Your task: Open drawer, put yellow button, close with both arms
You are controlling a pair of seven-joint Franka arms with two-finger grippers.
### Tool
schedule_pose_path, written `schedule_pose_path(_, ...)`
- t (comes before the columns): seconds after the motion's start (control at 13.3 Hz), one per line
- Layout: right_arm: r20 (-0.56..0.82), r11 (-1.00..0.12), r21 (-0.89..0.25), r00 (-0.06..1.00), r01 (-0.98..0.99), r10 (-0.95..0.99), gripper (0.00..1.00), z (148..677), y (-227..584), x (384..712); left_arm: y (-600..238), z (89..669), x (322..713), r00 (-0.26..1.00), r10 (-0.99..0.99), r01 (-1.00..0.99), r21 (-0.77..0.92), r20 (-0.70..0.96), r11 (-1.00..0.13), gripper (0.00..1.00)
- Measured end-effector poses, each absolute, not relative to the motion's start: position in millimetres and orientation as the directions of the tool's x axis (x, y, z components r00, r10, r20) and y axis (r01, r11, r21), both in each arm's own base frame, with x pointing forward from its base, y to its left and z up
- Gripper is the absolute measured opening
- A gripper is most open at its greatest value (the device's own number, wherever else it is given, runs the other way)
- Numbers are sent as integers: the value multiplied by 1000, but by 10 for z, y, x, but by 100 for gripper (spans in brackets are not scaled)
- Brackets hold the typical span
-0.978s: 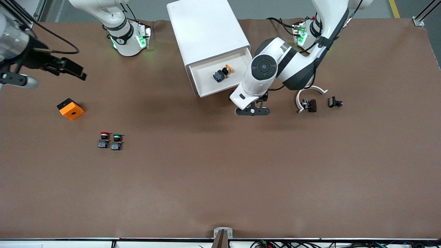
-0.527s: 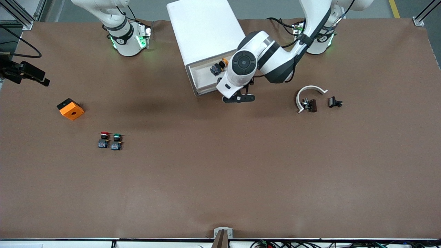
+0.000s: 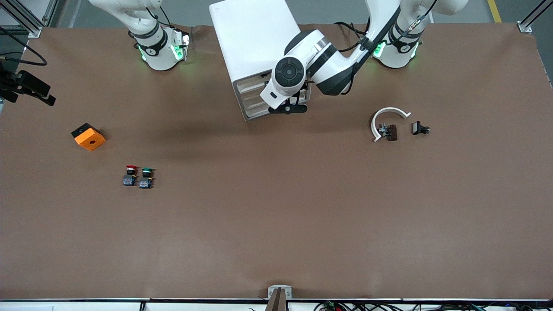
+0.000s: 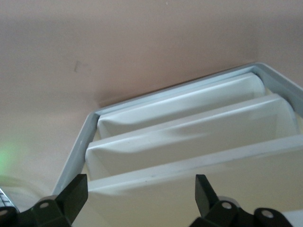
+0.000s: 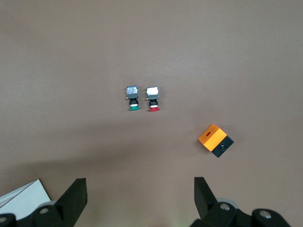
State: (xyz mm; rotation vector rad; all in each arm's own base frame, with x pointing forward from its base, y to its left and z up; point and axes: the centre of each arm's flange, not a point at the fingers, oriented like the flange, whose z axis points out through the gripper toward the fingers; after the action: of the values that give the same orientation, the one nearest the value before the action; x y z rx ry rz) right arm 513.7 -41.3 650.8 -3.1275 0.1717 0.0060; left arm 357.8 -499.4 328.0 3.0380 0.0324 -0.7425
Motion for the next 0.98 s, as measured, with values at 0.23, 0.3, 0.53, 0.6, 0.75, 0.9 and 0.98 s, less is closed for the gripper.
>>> schedule_pose_path(0.23,-15,-994,-8,994,-110,-109,100,6515,-413,5122,-5038,3275,3514,886,29,31,-4,-464,-1000,100)
schedule_pose_path(0.3,-13,-994,-8,994,-109,-109,100,6524,-412,5122,-5037,3274,3514,885,31,33,-5,-464,-999,100)
schedule_pose_path(0.53,-10,-994,-8,994,-109,-109,100,6534,-409,5123,-4965,3266,3622,888,57,57,-15,-457,-998,100)
schedule_pose_path(0.6,-10,-994,-8,994,-107,-107,100,6535,-402,5123,-4851,3292,3816,895,83,83,-19,-438,-996,100)
schedule_pose_path(0.75,-10,-994,-8,994,-105,-105,100,6537,-389,5124,-4442,3479,4442,916,155,159,-21,-370,-987,100)
schedule_pose_path(0.9,-9,-995,-8,995,-104,-104,100,6540,-384,5124,-3818,3794,5158,922,250,259,-12,-295,-966,100)
schedule_pose_path(0.98,-9,-995,-8,995,-104,-104,100,6541,-383,5124,-3468,3949,5460,919,296,305,-4,-259,-952,100)
